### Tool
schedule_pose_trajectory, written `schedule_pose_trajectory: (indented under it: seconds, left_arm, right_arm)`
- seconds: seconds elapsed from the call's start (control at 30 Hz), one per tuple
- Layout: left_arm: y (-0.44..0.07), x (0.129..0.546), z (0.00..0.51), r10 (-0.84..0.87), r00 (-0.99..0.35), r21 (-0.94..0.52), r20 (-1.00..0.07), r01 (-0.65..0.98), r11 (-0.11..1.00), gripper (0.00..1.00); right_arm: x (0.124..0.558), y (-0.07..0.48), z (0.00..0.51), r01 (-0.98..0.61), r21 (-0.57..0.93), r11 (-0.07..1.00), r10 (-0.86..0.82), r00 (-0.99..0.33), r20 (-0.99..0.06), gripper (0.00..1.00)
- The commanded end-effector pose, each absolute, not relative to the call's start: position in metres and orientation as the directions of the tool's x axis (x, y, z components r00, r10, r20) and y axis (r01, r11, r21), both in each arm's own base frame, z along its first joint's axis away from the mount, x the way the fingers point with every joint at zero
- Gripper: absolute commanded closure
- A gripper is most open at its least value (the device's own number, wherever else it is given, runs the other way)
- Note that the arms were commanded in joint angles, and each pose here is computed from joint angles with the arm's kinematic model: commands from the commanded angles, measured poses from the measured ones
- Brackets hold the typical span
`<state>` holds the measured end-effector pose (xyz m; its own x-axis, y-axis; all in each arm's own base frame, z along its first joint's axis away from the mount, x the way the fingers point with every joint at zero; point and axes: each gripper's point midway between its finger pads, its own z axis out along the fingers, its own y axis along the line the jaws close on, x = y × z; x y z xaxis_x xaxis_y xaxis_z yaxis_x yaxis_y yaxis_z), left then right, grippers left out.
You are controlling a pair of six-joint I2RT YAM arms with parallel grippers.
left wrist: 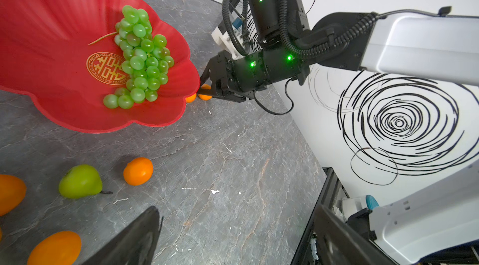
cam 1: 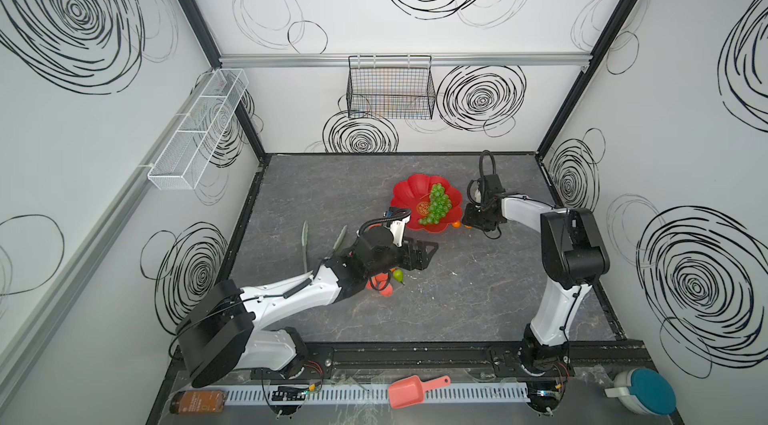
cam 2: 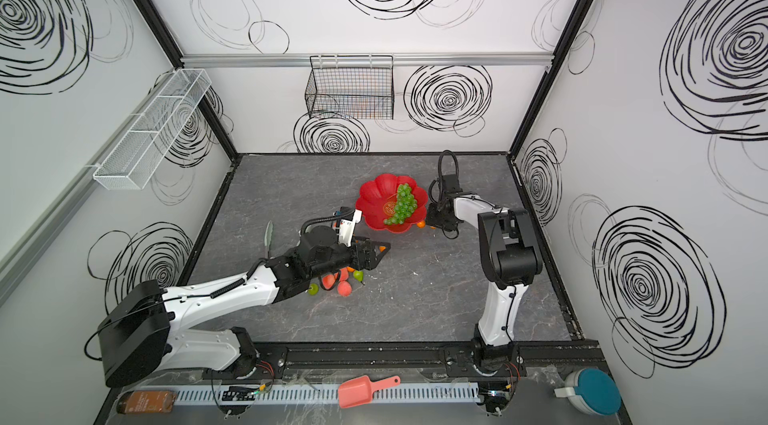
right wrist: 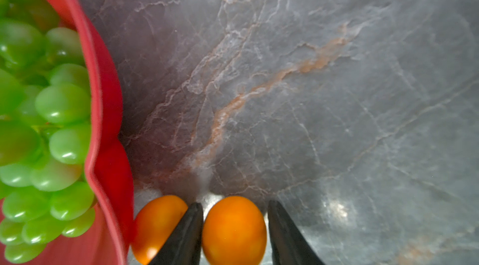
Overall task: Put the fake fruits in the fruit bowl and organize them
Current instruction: 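Close the right gripper on the orange kumquat, then lift the kumquat into the red bowl and open the right gripper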
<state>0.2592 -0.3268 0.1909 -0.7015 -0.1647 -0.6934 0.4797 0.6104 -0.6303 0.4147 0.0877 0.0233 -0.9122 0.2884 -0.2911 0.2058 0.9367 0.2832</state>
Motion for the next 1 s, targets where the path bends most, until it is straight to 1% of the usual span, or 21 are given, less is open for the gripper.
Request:
schedule_pose_trajectory:
  seconds: [0.0, 0.33, 0.63, 0.77, 0.87, 0.97]
  left_arm:
    - [-0.325, 0.261, 0.209, -0.199, -0.683, -0.644, -0.703, 0.492, 0.586, 0.04]
    - [-0.315, 0.259, 0.212, -0.229, -0.702, -0.680, -0.674, 0.468, 0.564, 0.04]
    - [-0.286, 0.269, 0.224, -0.285, -0.684, -0.687, -0.672, 0.432, 0.584, 0.04]
    - [-0.269, 0.278, 0.227, -0.313, -0.673, -0.691, -0.670, 0.411, 0.595, 0.04]
    - [-0.256, 0.285, 0.225, -0.333, -0.672, -0.698, -0.661, 0.389, 0.600, 0.04]
    - [-0.245, 0.290, 0.224, -0.350, -0.669, -0.703, -0.655, 0.371, 0.607, 0.04]
  right_arm:
    - [0.412, 0.087, 0.020, 0.204, 0.250, 0.946, 0.271, -0.923, -0.273, 0.58]
    - [0.412, 0.081, 0.042, 0.212, 0.246, 0.946, 0.286, -0.903, -0.321, 0.64]
    - [0.410, 0.071, 0.089, 0.212, 0.244, 0.946, 0.302, -0.846, -0.439, 0.67]
    - [0.409, 0.083, 0.115, 0.159, 0.266, 0.951, 0.276, -0.824, -0.495, 0.67]
    - [0.409, 0.103, 0.129, 0.093, 0.293, 0.952, 0.241, -0.816, -0.525, 0.68]
    - [0.409, 0.129, 0.136, 0.015, 0.289, 0.957, 0.177, -0.819, -0.546, 0.67]
